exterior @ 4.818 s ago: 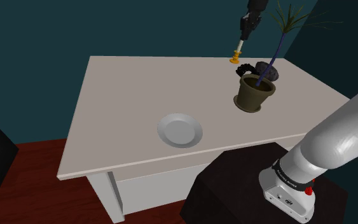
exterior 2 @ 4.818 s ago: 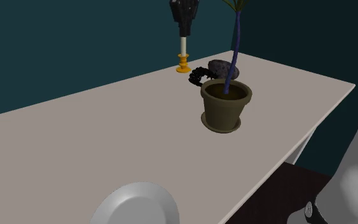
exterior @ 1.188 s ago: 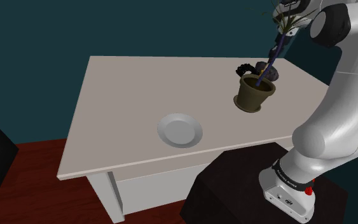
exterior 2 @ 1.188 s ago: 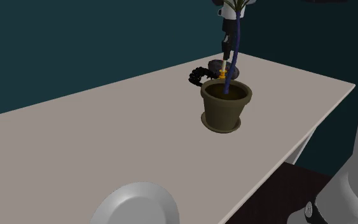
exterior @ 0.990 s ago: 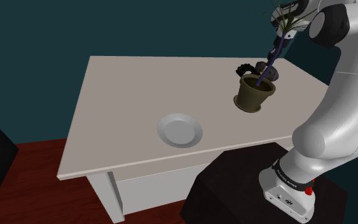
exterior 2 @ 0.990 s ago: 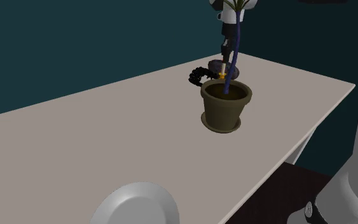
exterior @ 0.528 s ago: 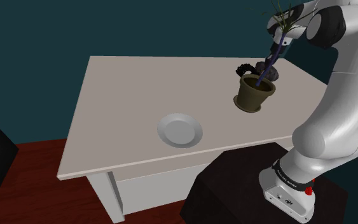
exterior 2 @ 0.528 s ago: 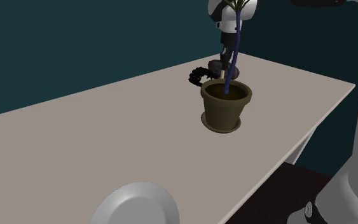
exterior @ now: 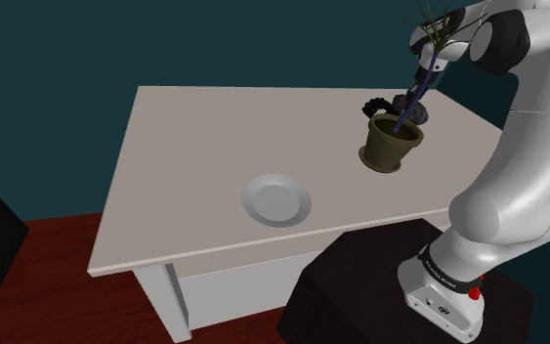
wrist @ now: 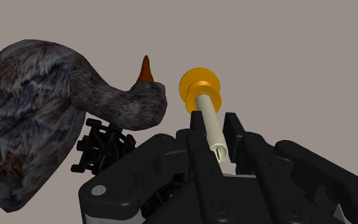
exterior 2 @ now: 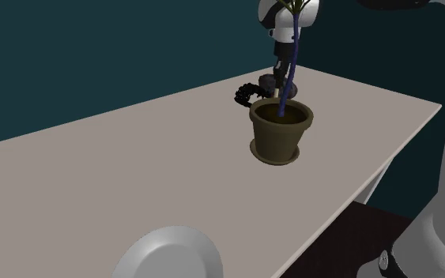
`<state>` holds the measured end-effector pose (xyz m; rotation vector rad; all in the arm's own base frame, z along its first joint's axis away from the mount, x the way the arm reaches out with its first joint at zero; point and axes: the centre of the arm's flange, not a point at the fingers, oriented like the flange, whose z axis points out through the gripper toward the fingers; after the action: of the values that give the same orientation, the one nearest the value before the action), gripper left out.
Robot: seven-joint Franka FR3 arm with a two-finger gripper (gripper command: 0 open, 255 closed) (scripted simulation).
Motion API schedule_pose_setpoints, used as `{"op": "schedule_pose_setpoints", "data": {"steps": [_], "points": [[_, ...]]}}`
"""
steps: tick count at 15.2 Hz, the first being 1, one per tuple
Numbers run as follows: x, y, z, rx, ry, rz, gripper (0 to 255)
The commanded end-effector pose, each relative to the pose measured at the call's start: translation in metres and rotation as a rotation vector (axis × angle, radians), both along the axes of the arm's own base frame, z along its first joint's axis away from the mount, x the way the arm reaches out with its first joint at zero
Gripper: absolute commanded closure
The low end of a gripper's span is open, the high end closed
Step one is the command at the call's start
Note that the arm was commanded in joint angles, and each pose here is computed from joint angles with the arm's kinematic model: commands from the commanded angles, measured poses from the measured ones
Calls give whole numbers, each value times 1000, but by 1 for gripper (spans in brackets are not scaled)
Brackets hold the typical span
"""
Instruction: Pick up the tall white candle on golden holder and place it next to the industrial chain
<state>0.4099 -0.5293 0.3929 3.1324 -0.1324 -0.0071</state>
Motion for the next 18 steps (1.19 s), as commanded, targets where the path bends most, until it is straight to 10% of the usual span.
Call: {"op": "schedule_pose_setpoints", "data": {"steps": [1, 18], "points": [[0, 0, 0, 0, 0, 0, 0], [0, 0, 50, 0, 0, 0, 0]]}}
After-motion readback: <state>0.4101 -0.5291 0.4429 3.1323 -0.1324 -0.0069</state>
